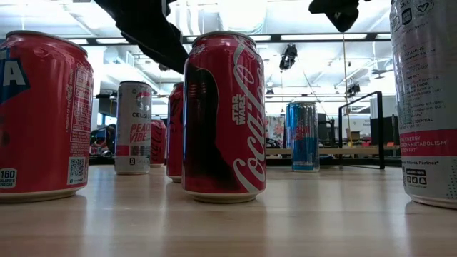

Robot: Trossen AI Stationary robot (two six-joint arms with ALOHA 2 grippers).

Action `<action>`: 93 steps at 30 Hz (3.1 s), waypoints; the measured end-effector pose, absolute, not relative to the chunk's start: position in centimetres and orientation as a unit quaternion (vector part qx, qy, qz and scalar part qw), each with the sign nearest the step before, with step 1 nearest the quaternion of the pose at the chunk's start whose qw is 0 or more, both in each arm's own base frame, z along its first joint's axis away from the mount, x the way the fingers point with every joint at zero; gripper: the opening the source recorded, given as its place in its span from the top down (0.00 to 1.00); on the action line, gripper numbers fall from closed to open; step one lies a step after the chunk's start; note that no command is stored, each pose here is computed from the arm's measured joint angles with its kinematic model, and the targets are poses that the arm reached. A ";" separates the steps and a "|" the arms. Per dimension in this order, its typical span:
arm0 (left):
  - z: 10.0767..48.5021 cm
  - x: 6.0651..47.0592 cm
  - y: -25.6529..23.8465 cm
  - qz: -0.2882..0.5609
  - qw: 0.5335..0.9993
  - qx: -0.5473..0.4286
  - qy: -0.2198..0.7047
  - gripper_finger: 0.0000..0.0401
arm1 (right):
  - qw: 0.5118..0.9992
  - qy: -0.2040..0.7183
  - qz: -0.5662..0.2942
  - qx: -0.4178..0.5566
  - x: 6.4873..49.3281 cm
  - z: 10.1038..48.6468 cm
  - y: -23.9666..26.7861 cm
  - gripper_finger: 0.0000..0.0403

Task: Place canned beverage on shelf
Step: Put the red and black soda can on the shelf

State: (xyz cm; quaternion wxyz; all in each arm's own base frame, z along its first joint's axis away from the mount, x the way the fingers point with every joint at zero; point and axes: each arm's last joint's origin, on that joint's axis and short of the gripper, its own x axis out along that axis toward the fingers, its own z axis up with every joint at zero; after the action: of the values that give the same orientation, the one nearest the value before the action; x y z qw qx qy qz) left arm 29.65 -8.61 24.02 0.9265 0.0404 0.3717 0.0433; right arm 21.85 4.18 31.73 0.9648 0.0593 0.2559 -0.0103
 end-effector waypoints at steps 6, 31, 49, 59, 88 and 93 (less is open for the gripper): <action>23.8 29.7 -8.5 0.044 0.928 0.039 0.368 0.13 | 0.963 0.261 -0.011 0.058 21.8 31.4 4.2 0.98; 22.4 30.0 -7.4 0.040 0.943 0.029 0.329 0.13 | 0.964 0.262 -0.009 0.051 21.8 31.3 4.2 0.98; 20.9 31.0 -7.6 0.039 0.940 0.024 0.339 0.17 | 0.964 0.262 -0.009 0.049 21.8 31.3 4.2 0.98; 20.4 30.9 -7.6 0.039 0.937 0.022 0.346 0.17 | 0.964 0.262 -0.009 0.049 21.8 31.3 4.2 0.98; 19.0 30.4 -7.3 0.038 0.945 0.001 0.326 0.24 | 0.962 0.274 0.014 0.006 25.4 28.6 5.0 0.98; 19.0 30.4 -7.3 0.038 0.945 0.001 0.326 0.24 | 0.962 0.274 0.014 0.005 25.4 28.6 5.0 0.98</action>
State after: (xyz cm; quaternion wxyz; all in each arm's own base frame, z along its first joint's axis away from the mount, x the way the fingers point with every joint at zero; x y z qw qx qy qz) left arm 30.41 -7.32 19.04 0.9448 0.0015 0.3255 0.0382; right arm 25.36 4.98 28.65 0.9616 0.0051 0.2741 0.0137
